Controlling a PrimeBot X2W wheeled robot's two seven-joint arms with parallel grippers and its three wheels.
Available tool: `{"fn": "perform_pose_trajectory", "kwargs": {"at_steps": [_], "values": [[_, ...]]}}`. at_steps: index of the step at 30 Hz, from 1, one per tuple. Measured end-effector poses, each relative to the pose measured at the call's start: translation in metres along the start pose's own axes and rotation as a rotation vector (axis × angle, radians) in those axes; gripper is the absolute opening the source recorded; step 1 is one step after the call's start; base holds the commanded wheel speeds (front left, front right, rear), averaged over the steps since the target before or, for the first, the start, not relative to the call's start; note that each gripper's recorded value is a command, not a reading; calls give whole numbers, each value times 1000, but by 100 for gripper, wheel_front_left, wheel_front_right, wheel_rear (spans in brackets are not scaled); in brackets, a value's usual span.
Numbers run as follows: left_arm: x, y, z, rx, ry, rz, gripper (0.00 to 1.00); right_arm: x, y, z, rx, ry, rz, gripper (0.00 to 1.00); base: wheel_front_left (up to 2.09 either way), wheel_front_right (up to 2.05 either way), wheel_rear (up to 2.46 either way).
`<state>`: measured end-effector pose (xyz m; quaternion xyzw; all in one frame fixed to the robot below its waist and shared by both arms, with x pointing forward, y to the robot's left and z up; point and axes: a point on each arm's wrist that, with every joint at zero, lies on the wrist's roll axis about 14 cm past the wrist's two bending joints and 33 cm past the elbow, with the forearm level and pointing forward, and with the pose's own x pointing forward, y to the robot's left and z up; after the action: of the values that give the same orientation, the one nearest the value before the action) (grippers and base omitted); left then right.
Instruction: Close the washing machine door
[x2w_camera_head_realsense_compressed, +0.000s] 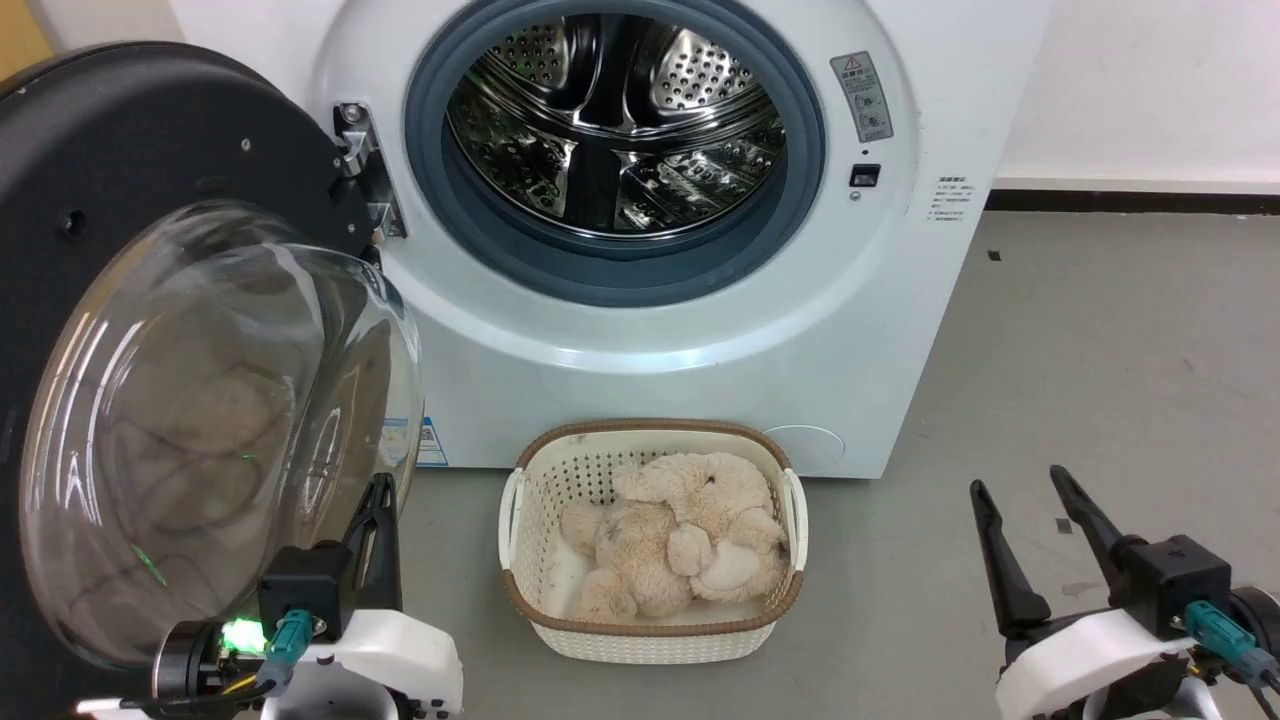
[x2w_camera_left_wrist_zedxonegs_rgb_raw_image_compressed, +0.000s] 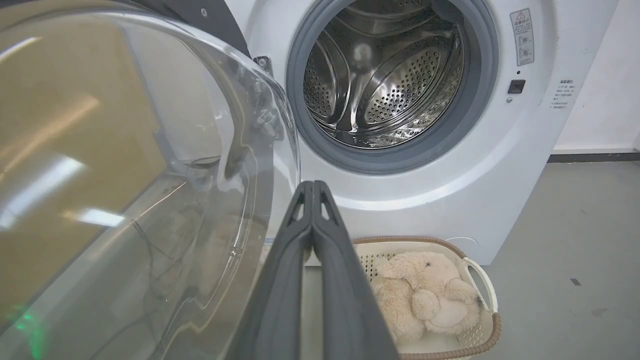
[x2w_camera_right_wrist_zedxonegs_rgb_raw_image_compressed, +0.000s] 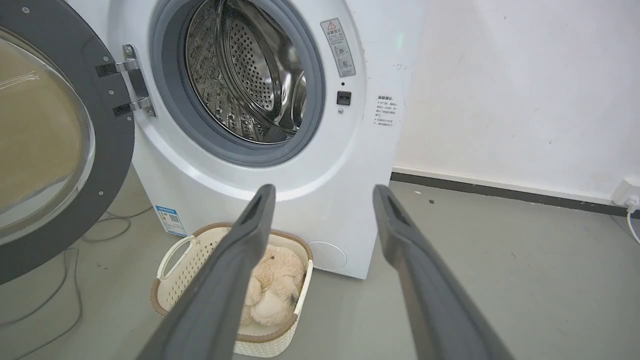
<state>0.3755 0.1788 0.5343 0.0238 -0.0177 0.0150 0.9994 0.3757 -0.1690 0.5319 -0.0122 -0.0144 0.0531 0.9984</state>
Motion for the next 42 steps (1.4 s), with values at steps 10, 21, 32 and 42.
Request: {"fn": "perform_pose_trajectory", "kwargs": {"at_steps": [10,21,32,42], "values": [[3,9,22,9,-79,29,0,5,1,1,9,-14,3,100,0,0,0],[6,30,73,23,-242,82,0,16,10,2,22,-34,33,100,0,0,0],[-2,69,123,-7,-401,164,0,33,31,3,41,-54,93,100,0,0,0],[-23,121,167,-34,-550,278,0,48,57,-3,54,-51,168,100,0,0,0]]}}
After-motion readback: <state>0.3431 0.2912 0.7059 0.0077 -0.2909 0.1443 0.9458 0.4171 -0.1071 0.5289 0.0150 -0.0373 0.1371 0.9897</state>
